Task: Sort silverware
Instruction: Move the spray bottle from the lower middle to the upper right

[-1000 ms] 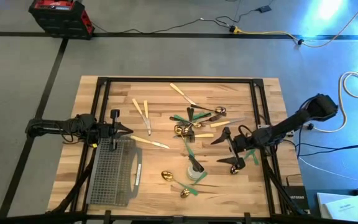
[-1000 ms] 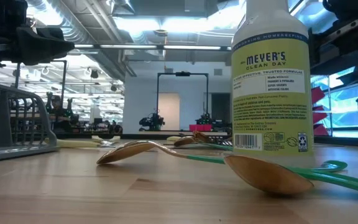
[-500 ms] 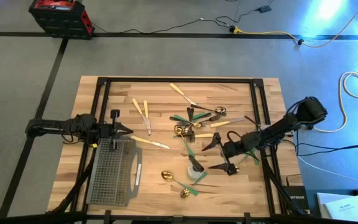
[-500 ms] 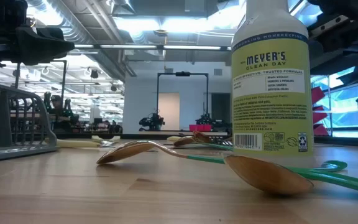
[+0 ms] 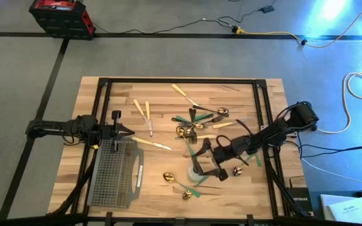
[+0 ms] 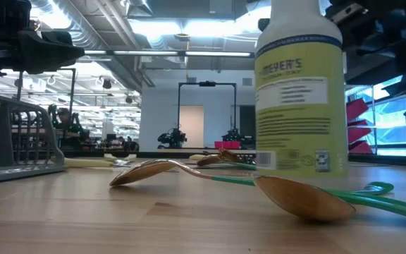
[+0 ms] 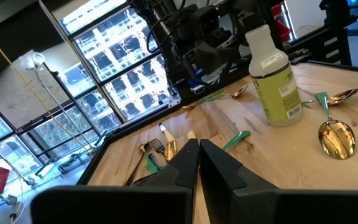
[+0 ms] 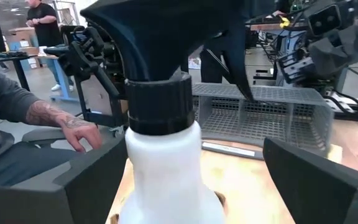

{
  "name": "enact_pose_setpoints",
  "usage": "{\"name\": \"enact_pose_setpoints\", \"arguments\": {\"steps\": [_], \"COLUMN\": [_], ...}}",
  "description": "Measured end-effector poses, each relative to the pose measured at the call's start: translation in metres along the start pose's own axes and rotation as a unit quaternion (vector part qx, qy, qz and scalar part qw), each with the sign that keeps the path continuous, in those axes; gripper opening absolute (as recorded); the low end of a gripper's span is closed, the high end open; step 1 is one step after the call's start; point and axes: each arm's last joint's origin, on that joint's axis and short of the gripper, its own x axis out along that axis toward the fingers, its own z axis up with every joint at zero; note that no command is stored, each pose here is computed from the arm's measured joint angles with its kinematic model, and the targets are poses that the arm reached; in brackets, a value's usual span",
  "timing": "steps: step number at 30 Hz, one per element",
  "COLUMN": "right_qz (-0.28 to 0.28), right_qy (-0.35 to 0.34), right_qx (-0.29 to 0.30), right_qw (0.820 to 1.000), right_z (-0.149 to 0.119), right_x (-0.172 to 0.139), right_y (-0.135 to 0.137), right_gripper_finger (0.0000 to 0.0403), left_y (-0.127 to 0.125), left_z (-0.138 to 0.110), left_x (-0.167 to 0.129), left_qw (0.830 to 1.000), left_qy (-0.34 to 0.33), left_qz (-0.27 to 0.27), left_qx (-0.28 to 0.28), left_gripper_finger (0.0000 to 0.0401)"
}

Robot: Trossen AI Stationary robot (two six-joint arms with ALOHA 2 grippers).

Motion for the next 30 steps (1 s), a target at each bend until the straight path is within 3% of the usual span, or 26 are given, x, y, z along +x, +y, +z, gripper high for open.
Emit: {"name": "enact_pose_setpoints", "arguments": {"steps": [10, 30], "right_qz": [0.013, 0.013], "right_qy": [0.003, -0.005], "right_qx": [0.0, 0.007], "right_qw": [1.0, 1.0], "right_z": [-0.004, -0.004], "right_x": [0.027, 0.028], "right_y": [-0.001, -0.001], "right_gripper_finger": [0.0358, 0.0354], "left_y": [0.0, 0.0], "left_z": [0.0, 0.0], "left_x": [0.0, 0.0], "left_qw": [1.0, 1.0], "left_qy": [0.0, 0.0], "left_qz": [0.0, 0.0], "left_qx": [0.0, 0.0], "left_gripper_finger": [0.0, 0.0]}}
